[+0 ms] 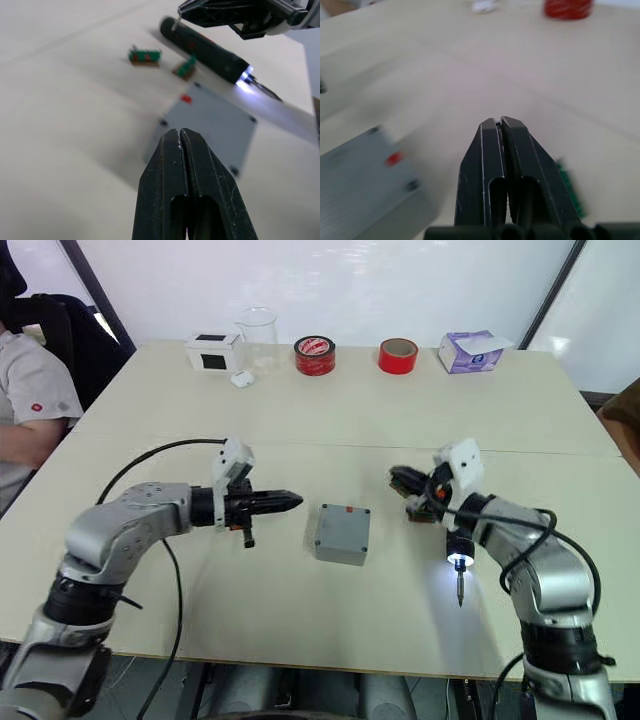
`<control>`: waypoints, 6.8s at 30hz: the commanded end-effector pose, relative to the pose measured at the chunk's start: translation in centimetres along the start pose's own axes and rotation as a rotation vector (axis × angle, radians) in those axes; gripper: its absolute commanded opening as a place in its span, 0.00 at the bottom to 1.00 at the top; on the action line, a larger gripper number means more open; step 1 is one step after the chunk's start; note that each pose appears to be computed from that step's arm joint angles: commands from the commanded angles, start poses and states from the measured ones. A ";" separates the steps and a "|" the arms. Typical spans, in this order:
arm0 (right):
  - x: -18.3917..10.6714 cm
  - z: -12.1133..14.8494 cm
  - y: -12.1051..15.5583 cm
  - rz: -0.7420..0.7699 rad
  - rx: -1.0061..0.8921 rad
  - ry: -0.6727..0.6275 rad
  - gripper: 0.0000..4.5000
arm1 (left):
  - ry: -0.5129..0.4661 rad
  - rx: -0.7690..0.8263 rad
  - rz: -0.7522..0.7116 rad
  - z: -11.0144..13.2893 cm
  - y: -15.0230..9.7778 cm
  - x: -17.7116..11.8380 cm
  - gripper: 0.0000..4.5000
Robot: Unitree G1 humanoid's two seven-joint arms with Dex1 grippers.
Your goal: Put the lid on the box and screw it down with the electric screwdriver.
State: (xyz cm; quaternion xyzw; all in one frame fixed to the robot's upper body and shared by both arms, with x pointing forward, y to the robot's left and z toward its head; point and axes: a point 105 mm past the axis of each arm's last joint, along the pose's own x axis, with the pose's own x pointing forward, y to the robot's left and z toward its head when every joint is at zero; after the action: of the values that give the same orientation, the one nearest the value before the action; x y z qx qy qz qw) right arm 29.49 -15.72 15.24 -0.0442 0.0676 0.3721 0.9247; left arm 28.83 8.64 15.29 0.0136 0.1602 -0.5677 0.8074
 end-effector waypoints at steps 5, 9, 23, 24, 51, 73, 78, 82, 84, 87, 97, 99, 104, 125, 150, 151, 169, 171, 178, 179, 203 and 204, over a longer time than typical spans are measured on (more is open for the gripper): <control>-0.1 0.1 2.2 0.066 0.004 -0.003 0.01 | 0.015 0.025 -0.012 0.1 -0.4 -0.2 0.00; -0.2 -0.6 2.1 0.060 0.001 0.023 0.01 | 0.006 0.022 -0.016 0.1 -0.6 0.1 0.00; -0.1 -1.6 2.4 0.076 -0.008 0.064 0.01 | -0.001 0.030 -0.012 0.1 -0.4 0.2 0.00; 0.0 -1.6 2.4 0.077 -0.007 0.066 0.01 | -0.001 0.030 -0.011 0.1 -0.4 0.2 0.00; -5.1 4.8 -4.3 -0.164 0.064 0.175 0.87 | -0.089 0.133 -0.167 3.9 -4.0 1.6 0.00; -8.7 -0.9 -7.7 -0.296 0.531 0.851 0.99 | -0.123 0.164 -0.241 2.6 -8.4 3.3 0.00; -7.5 -2.1 -7.6 -0.275 0.565 0.893 0.99 | -0.124 0.163 -0.204 2.6 -8.3 3.0 0.00; -6.9 -2.9 -7.3 -0.256 0.581 0.916 0.99 | -0.123 0.161 -0.188 2.6 -8.3 3.0 0.00; -6.4 -3.4 -7.1 -0.245 0.574 0.935 0.99 | -0.122 0.158 -0.179 2.6 -8.2 2.9 0.00; -6.4 -4.9 -6.9 -0.267 0.507 1.011 0.99 | -0.125 0.152 -0.164 2.6 -8.0 2.9 0.00; -7.1 -5.9 -7.8 -0.330 0.499 1.028 0.39 | -0.125 0.153 -0.137 2.7 -7.2 3.0 0.00; -7.7 -5.3 -9.1 -0.395 0.507 0.990 0.39 | -0.125 0.152 -0.136 2.7 -7.0 3.1 0.00; -7.6 0.8 -15.2 -0.635 0.417 0.655 0.39 | -0.133 0.139 -0.123 2.7 -6.3 3.0 0.00; -4.2 16.0 -14.3 -1.114 -0.299 -0.856 0.39 | -0.233 0.077 -0.063 6.1 -1.6 3.6 0.00; -1.0 12.6 -11.0 -0.504 0.131 -0.920 0.39 | -0.185 0.048 -0.033 5.2 -1.8 2.5 0.00; -1.1 12.5 -10.7 -0.476 0.134 -0.909 0.39 | -0.182 0.047 -0.031 5.0 -1.8 2.4 0.00; -2.7 8.7 2.1 -0.038 0.100 -0.529 0.39 | -0.014 0.186 -0.108 2.0 -2.6 4.6 0.00; -2.6 8.7 2.3 -0.033 0.108 -0.524 0.39 | 0.009 0.203 -0.111 1.6 -2.5 4.6 0.00; -2.0 8.0 2.6 -0.024 0.113 -0.501 0.39 | 0.060 0.215 -0.118 0.3 -2.1 5.2 0.00; -1.9 7.9 2.6 -0.025 0.114 -0.498 0.39 | 0.066 0.214 -0.121 0.1 -2.1 5.3 0.00; -0.1 5.9 2.3 -0.050 0.082 -0.467 0.39 | 0.126 0.244 -0.126 -1.3 -2.4 5.9 0.00; -0.1 5.8 2.3 -0.050 0.079 -0.465 0.39 | 0.125 0.244 -0.127 -1.3 -2.4 6.0 0.00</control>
State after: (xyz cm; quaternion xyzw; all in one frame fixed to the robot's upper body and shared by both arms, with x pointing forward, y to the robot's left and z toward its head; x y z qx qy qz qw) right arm 28.75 -13.61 19.62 0.0845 -0.1033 0.3381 0.9316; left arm 28.28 2.70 13.20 0.1282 0.1353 -0.6307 0.7533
